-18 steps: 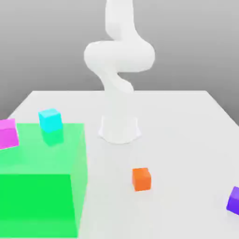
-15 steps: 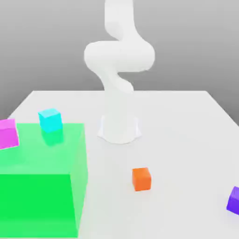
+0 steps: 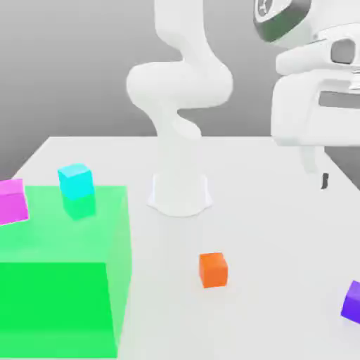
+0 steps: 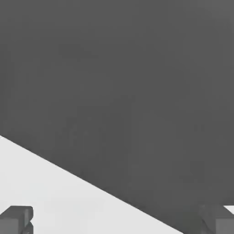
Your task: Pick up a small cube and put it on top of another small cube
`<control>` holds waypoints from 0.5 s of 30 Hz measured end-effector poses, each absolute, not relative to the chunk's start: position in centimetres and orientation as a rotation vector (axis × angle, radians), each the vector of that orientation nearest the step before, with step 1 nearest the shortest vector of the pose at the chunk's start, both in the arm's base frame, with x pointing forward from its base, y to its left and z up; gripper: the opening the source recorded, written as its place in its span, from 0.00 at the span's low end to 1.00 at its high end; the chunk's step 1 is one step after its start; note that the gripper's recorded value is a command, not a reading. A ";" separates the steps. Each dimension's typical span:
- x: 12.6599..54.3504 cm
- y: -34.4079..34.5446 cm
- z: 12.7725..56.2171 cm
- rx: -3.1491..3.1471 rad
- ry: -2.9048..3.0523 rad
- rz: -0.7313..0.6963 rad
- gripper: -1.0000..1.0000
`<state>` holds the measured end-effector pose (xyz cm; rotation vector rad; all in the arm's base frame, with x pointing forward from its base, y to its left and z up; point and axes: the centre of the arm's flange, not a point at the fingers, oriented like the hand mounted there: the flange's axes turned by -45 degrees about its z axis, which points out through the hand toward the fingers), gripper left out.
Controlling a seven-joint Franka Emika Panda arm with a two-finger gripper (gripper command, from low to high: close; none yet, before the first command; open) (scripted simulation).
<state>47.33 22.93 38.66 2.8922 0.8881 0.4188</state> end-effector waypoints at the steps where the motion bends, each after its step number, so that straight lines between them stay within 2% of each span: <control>1: 46.9 24.3 36.9 2.884 0.944 0.383 0.50; 6: 44.4 28.9 28.2 2.853 1.164 0.199 0.50; 10: 40.9 32.4 21.7 2.820 1.348 0.051 0.50; 15: 39.6 33.6 14.4 2.809 1.409 0.003 0.50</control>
